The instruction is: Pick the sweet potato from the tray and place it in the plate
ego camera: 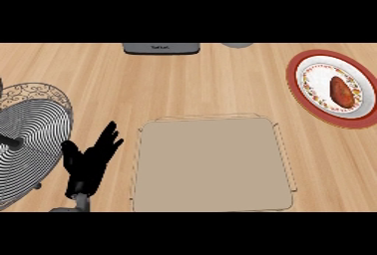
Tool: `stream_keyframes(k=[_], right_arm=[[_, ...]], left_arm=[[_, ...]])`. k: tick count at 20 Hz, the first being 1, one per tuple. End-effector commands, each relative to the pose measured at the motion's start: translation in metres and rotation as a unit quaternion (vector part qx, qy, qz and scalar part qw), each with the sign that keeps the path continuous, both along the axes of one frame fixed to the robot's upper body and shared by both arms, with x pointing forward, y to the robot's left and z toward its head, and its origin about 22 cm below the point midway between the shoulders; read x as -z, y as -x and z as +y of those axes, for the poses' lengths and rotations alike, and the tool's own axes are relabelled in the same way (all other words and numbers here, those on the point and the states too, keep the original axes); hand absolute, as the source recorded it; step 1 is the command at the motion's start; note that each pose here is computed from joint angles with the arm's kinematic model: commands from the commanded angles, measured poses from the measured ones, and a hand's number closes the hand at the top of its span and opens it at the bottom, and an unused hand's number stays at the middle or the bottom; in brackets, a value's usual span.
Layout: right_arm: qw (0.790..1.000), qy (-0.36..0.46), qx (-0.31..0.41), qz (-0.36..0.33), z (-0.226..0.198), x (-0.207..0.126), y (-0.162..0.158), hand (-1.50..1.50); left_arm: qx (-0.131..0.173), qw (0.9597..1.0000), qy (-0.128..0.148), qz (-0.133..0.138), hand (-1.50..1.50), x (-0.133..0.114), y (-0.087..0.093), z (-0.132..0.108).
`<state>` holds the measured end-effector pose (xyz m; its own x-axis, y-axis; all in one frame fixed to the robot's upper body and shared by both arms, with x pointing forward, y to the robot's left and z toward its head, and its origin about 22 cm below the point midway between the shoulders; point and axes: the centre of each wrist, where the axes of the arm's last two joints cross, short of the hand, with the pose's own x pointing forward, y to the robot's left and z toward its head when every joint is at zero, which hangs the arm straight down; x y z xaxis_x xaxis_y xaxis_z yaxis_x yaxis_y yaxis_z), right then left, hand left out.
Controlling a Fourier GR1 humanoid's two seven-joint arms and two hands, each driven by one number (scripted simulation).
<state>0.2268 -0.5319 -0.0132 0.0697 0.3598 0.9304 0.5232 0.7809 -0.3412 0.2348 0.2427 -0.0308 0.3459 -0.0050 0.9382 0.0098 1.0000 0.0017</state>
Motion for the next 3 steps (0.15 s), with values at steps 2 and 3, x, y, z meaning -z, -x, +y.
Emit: stream_keyframes(k=[2,3], right_arm=[[1.000,0.006,0.001,0.011,0.015,0.009,-0.001,-1.50],[1.000,-0.005,0.009,0.013,0.020,0.030,0.018,-1.50]], left_arm=[[-0.007,0.9997,-0.009,0.019,0.00,-0.005,0.006,0.009],[-0.009,0.9997,-0.012,0.017,0.00,-0.003,0.012,0.004]])
